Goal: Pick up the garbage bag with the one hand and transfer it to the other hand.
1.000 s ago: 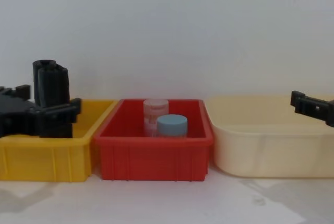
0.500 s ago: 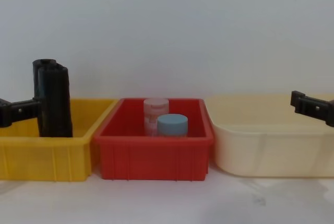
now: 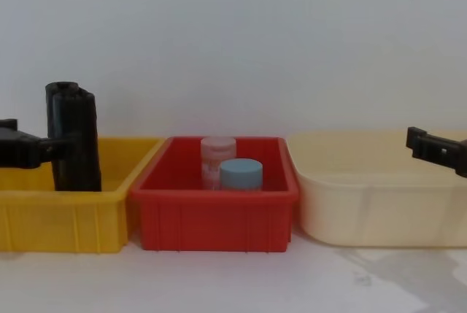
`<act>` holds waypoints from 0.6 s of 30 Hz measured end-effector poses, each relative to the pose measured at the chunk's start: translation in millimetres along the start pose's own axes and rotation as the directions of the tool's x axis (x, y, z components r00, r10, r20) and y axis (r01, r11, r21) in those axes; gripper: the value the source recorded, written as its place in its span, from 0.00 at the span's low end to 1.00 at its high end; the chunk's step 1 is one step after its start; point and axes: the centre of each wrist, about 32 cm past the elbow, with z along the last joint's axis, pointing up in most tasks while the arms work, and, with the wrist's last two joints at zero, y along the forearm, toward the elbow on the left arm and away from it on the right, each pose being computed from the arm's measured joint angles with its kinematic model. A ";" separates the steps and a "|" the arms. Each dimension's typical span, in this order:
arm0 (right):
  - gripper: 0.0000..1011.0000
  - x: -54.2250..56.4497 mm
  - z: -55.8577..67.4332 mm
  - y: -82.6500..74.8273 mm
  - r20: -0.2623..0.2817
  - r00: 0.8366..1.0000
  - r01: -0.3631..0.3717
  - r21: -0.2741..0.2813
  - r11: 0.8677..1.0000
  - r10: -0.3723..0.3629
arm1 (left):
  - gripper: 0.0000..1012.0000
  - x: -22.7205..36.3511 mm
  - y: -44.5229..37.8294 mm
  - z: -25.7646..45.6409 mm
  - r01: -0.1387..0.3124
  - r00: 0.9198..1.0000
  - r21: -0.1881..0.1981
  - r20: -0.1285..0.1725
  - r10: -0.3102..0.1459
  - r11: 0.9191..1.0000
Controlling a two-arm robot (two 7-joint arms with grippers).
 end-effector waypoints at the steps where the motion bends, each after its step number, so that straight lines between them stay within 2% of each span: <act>1: 0.99 0.0 0.0 0.0 0.000 1.000 0.000 0.000 1.000 0.000 | 0.99 0.0 -4.2 0.6 0.004 1.000 0.002 -0.001 -0.004 1.000; 8: 0.99 0.0 0.0 0.0 0.000 1.000 0.000 0.000 1.000 0.000 | 0.99 0.6 -23.2 2.0 0.020 1.000 0.016 0.000 -0.020 1.000; 9: 0.99 0.0 0.0 0.0 0.000 1.000 0.000 0.000 1.000 0.000 | 0.99 0.6 -23.2 2.0 0.020 1.000 0.016 0.000 -0.020 1.000; 12: 0.99 0.0 0.0 0.0 0.000 1.000 0.000 0.000 1.000 0.000 | 0.99 1.5 -32.6 2.9 0.024 1.000 0.023 0.005 -0.024 0.999; 18: 0.99 0.0 0.0 0.0 0.000 1.000 0.000 0.000 1.000 0.000 | 0.99 2.3 -44.2 4.6 0.028 0.999 0.033 0.017 -0.028 0.999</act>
